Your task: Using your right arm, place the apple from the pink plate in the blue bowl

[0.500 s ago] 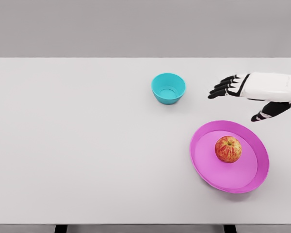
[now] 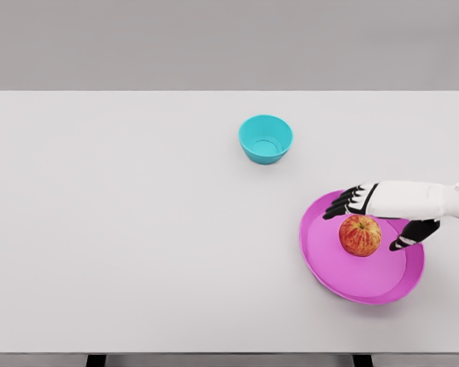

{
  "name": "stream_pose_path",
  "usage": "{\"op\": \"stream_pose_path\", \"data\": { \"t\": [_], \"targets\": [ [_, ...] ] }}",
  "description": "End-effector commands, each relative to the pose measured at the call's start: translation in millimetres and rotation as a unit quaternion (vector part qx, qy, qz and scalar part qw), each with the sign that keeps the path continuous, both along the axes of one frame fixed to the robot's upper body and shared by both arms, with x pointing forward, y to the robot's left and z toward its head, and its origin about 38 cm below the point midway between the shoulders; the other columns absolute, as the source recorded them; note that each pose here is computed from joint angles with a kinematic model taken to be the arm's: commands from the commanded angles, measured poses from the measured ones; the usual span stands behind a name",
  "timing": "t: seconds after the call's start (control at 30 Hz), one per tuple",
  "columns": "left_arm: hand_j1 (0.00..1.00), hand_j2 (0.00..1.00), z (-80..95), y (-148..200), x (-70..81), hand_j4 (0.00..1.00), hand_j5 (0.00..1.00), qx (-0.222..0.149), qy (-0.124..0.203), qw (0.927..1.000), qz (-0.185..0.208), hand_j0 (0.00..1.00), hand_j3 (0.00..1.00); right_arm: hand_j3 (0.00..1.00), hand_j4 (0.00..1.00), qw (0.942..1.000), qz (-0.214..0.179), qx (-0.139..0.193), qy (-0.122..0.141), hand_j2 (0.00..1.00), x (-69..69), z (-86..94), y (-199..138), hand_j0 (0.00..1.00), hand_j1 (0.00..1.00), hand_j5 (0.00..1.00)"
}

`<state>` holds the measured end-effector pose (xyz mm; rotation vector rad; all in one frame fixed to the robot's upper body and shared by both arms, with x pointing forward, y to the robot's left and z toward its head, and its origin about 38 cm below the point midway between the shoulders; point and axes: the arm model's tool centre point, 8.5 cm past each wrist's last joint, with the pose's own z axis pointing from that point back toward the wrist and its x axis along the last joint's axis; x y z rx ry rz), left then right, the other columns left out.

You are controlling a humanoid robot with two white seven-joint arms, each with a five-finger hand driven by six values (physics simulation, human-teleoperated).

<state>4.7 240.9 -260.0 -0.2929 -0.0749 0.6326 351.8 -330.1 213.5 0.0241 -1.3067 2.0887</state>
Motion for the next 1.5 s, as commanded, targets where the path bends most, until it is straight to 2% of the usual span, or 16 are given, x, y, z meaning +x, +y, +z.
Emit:
{"op": "stream_pose_path", "data": {
  "t": [0.0,0.2,0.63,0.77,0.9,1.0,1.07,1.13,1.23,1.27,1.47],
  "targets": [
    [1.00,1.00,0.0,0.0,0.0,1.00,1.00,0.000,0.000,1.0000,0.000,1.00,1.00,1.00,1.00,0.9999,0.012,0.000,-0.001,1.00,1.4,-6.0,9.1,1.00,1.00,1.00],
    [1.00,1.00,0.0,0.0,0.0,1.00,1.00,0.000,0.000,1.0000,0.000,1.00,1.00,1.00,1.00,0.9999,-0.005,-0.010,0.000,1.00,10.0,-14.7,0.1,1.00,1.00,1.00],
    [1.00,1.00,0.0,0.0,0.0,1.00,1.00,0.000,0.000,1.0000,0.000,1.00,1.00,1.00,1.00,0.9997,-0.005,-0.023,0.005,1.00,8.5,-25.3,-3.3,1.00,1.00,1.00],
    [1.00,1.00,0.0,0.0,0.0,1.00,1.00,0.000,0.000,1.0000,0.000,1.00,1.00,1.00,1.00,0.9995,-0.007,-0.026,0.016,1.00,5.2,-32.8,-5.7,1.00,1.00,1.00],
    [1.00,1.00,0.0,0.0,0.0,1.00,1.00,0.000,0.000,1.0000,0.000,1.00,1.00,0.84,0.84,0.9993,-0.008,-0.032,0.018,0.84,6.6,-33.8,-7.4,0.84,0.84,0.84],
    [1.00,1.00,0.0,0.0,0.0,1.00,1.00,0.000,0.000,1.0000,0.000,1.00,1.00,0.62,0.62,0.9990,-0.005,-0.036,0.025,0.62,4.4,-38.4,-7.1,0.62,0.62,0.62],
    [1.00,1.00,0.0,0.0,0.0,1.00,1.00,0.000,0.000,1.0000,0.000,1.00,1.00,0.57,0.57,0.9989,-0.005,-0.037,0.027,0.57,4.1,-38.9,-7.2,0.57,0.57,0.57],
    [1.00,1.00,0.0,0.0,0.0,1.00,1.00,0.000,0.000,1.0000,0.000,1.00,1.00,0.53,0.53,0.9990,-0.006,-0.037,0.026,0.53,4.9,-38.8,-7.4,0.53,0.53,0.53],
    [1.00,1.00,0.0,0.0,0.0,1.00,1.00,0.000,0.000,1.0000,0.000,1.00,1.00,0.52,0.52,0.9989,-0.008,-0.038,0.025,0.52,7.1,-39.9,-8.0,0.52,0.52,0.52],
    [1.00,1.00,0.0,0.0,0.0,1.00,1.00,0.000,0.000,1.0000,0.000,1.00,1.00,0.46,0.46,0.9989,-0.008,-0.038,0.025,0.46,7.1,-39.9,-8.0,0.46,0.46,0.46],
    [1.00,1.00,0.0,0.0,0.0,1.00,1.00,0.000,0.000,1.0000,0.000,1.00,1.00,0.45,0.45,0.9995,-0.004,-0.029,0.013,0.45,9.1,-30.0,-3.6,0.45,0.45,0.45]
  ]
}}
